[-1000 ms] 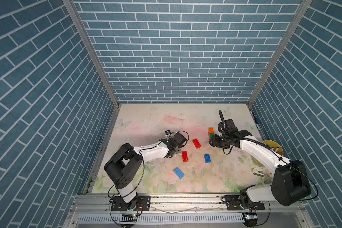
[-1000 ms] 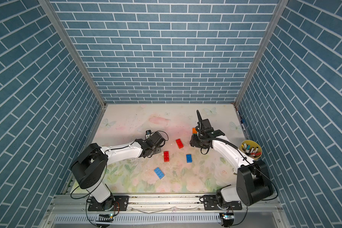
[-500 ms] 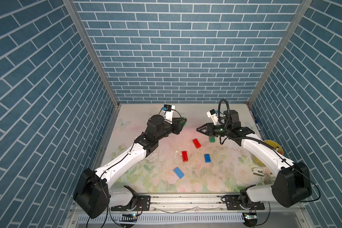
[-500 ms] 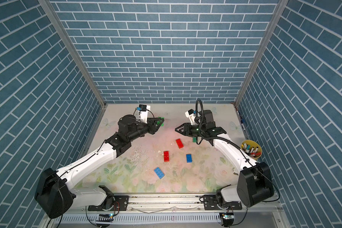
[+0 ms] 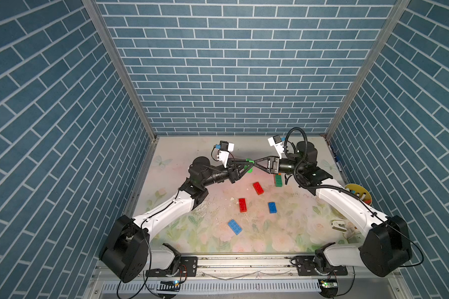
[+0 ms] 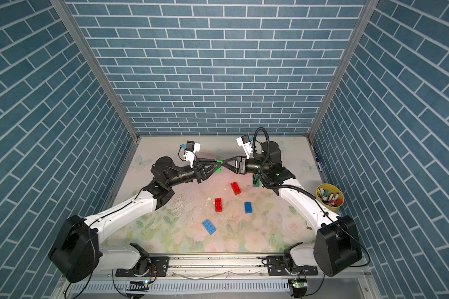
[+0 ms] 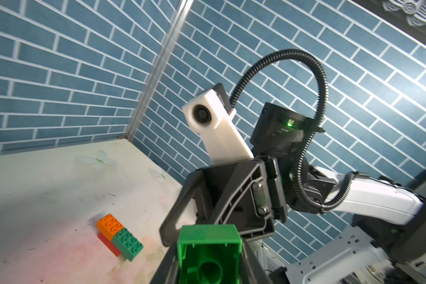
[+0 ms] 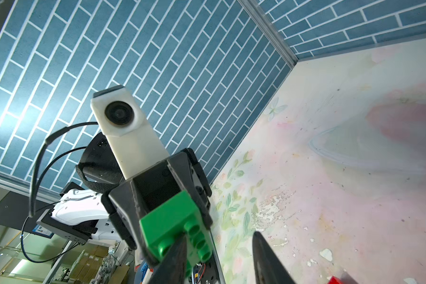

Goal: Assemble a rectangle with lego
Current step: Pick up the lego brick from the center of the board.

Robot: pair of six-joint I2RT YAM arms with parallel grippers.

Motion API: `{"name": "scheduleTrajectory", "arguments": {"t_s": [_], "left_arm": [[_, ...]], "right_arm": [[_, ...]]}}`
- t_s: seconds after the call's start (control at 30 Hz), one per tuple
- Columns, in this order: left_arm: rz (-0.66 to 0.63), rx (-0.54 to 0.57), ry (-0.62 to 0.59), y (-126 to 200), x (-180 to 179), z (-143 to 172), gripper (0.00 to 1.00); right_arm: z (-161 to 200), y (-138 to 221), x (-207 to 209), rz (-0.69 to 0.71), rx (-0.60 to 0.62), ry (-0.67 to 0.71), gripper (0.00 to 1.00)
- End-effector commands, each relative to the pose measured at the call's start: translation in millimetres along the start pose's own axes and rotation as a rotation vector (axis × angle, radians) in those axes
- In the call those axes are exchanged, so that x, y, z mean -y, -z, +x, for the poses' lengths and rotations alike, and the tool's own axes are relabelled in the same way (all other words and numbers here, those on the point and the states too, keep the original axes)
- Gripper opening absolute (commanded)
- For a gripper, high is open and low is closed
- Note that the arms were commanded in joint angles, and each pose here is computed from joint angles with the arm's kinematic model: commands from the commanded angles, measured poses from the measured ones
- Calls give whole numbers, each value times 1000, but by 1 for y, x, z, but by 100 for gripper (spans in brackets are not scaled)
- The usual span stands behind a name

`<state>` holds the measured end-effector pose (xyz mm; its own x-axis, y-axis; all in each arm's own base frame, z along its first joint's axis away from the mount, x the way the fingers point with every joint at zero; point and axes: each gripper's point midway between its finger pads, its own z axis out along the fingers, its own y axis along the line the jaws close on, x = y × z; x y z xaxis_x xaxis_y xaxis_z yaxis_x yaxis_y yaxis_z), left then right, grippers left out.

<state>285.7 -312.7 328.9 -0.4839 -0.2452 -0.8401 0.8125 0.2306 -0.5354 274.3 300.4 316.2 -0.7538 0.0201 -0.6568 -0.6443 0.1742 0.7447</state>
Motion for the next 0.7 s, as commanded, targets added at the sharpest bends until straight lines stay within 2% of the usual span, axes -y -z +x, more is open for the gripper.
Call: {"name": "scheduleTrajectory", "arguments": {"t_s": [0.0, 0.2, 0.37, 0.53, 0.67], "left_arm": [[66, 24, -32, -3, 17, -14, 13], [69, -15, -25, -4, 14, -4, 12], [74, -34, -22, 0, 15, 4, 12], [21, 35, -41, 5, 8, -14, 11], [30, 82, -40, 8, 9, -30, 12]], "right_arm": [[2, 4, -32, -84, -1, 63, 44], [-6, 17, -33, 21, 70, 110, 44], [-14, 26, -49, 11, 86, 159, 44], [-5, 25, -52, -16, 39, 162, 44], [7, 25, -56, -64, 0, 162, 44]]}}
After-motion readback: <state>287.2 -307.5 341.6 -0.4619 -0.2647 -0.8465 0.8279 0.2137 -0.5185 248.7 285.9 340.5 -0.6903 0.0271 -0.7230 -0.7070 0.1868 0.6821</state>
